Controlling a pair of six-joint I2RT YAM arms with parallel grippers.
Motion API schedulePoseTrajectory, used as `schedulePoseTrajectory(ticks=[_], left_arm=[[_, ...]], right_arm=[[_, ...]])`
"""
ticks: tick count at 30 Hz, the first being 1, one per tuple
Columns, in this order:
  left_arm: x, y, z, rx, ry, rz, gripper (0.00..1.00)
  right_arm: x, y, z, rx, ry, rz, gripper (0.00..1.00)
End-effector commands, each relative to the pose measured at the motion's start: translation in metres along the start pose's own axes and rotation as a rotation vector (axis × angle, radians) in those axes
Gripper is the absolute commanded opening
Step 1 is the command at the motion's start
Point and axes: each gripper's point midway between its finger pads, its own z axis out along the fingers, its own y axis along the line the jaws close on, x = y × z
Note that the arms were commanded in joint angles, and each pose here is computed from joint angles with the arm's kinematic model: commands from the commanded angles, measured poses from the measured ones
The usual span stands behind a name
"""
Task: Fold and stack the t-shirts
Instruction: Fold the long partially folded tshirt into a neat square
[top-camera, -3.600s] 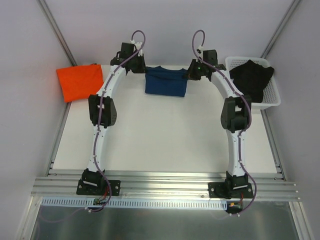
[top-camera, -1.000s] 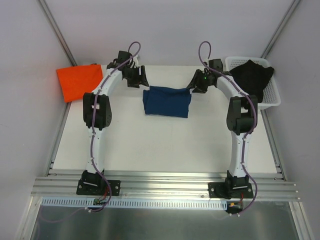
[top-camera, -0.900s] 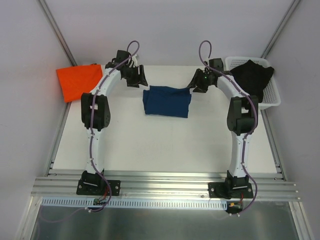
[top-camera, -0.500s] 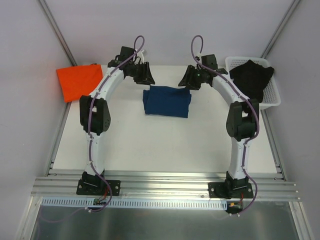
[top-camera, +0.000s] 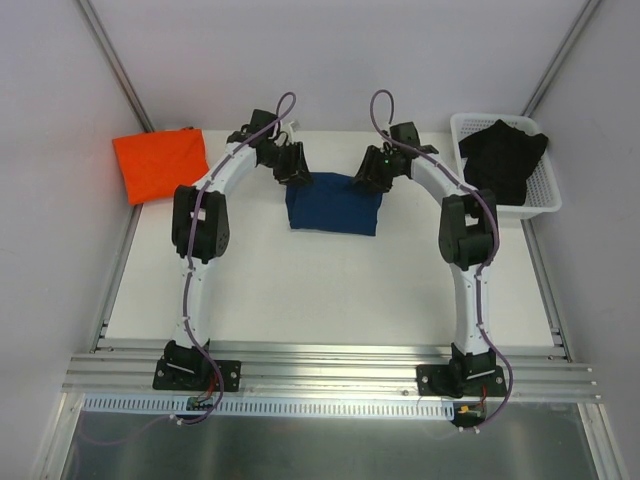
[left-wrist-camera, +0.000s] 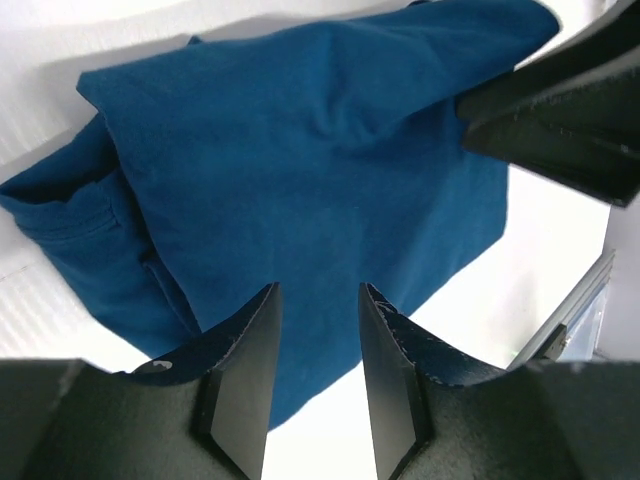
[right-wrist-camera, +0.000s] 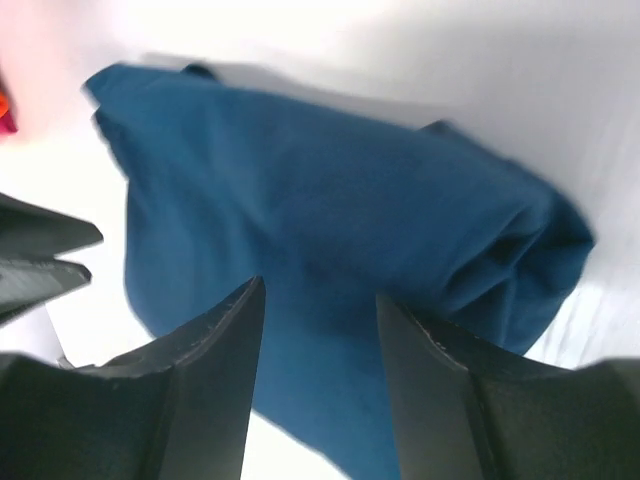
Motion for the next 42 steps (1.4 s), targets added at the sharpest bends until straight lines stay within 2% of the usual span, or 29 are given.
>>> schedulePoseTrajectory(ticks=[1,6,14,18,21,22,25,33,42], left_arm=[[0.002,-0.003,0.011,0.045,0.016,-0.022,0.37],[0.015,0.011,0.023,0.025,0.051,-0.067,0.37],[0.037,0.027,0.029,-0.012,0.097,-0.119,0.37],[0.029,0.020,0.019,-0.019,0.069,-0.082,0.38],[0.011,0.007,-0.005,-0.023,0.007,-0.019,0.58],[0.007,0.009,-0.012,-0.041,-0.006,-0.011,0.78],[-0.001,0.014,-0.035,-0.058,-0.039,-0.015,0.89],[0.014,0.052,-0.062,-0.103,-0.022,-0.133,0.87],[0.027,0.069,-0.038,-0.054,0.041,-0.247,0.86]], right_arm=[[-0.033,0.009,-0.006,-0.037,-0.073,0.010,0.52],[-0.050,-0.006,0.010,-0.017,-0.105,0.024,0.52],[-0.066,-0.004,0.022,-0.026,-0.151,0.036,0.52],[-0.069,-0.002,0.026,-0.020,-0.165,0.037,0.53],[-0.066,0.003,0.026,-0.026,-0.159,0.039,0.53],[-0.065,0.005,0.026,-0.031,-0.155,0.041,0.53],[-0.063,0.008,0.024,-0.042,-0.153,0.043,0.53],[-0.060,0.008,0.023,-0.038,-0.145,0.040,0.53],[-0.053,0.004,0.024,-0.024,-0.131,0.042,0.53]])
